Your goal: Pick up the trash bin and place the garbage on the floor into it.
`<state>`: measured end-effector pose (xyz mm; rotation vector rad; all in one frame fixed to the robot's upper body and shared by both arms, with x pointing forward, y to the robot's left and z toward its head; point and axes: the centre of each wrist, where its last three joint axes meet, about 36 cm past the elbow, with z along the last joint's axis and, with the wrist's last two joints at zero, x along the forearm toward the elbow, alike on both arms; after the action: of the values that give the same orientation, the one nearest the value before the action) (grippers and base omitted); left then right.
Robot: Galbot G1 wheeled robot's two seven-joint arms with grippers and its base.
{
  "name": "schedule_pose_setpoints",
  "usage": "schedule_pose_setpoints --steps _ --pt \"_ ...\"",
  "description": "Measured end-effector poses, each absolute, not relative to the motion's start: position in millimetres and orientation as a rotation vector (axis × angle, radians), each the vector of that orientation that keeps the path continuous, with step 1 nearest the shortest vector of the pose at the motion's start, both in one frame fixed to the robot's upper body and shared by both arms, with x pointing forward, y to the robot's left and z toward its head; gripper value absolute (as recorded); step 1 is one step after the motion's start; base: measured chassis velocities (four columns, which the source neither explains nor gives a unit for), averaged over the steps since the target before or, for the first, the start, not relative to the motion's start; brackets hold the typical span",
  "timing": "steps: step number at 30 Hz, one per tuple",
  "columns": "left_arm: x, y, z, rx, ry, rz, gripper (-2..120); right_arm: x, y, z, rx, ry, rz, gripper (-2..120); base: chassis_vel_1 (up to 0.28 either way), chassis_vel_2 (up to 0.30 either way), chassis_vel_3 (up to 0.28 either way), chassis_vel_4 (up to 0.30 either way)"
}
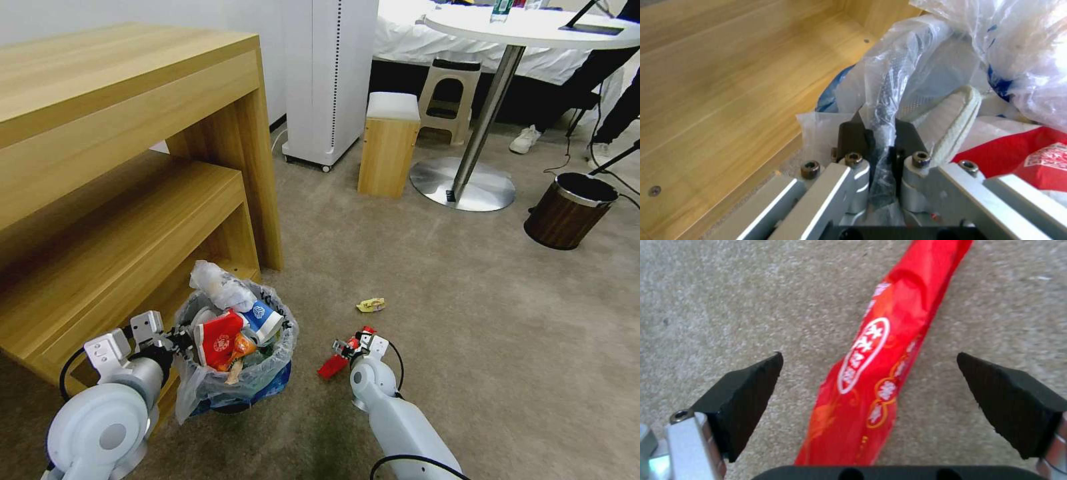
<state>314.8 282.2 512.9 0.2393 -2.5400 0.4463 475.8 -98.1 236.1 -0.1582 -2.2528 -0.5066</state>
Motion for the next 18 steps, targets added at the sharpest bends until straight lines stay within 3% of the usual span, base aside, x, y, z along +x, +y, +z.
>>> schedule_pose_setpoints --steps 2,18 --pt "315 283 513 0.240 -2.539 0.446 3 477 -95 233 -0.149 -2.251 -0.501 96 0.000 0.000 0.000 0.000" --pt "316 284 511 0.238 -2.538 0.443 3 489 -82 223 -0.121 -2.255 -0.483 41 0.000 0.000 0.000 0.000"
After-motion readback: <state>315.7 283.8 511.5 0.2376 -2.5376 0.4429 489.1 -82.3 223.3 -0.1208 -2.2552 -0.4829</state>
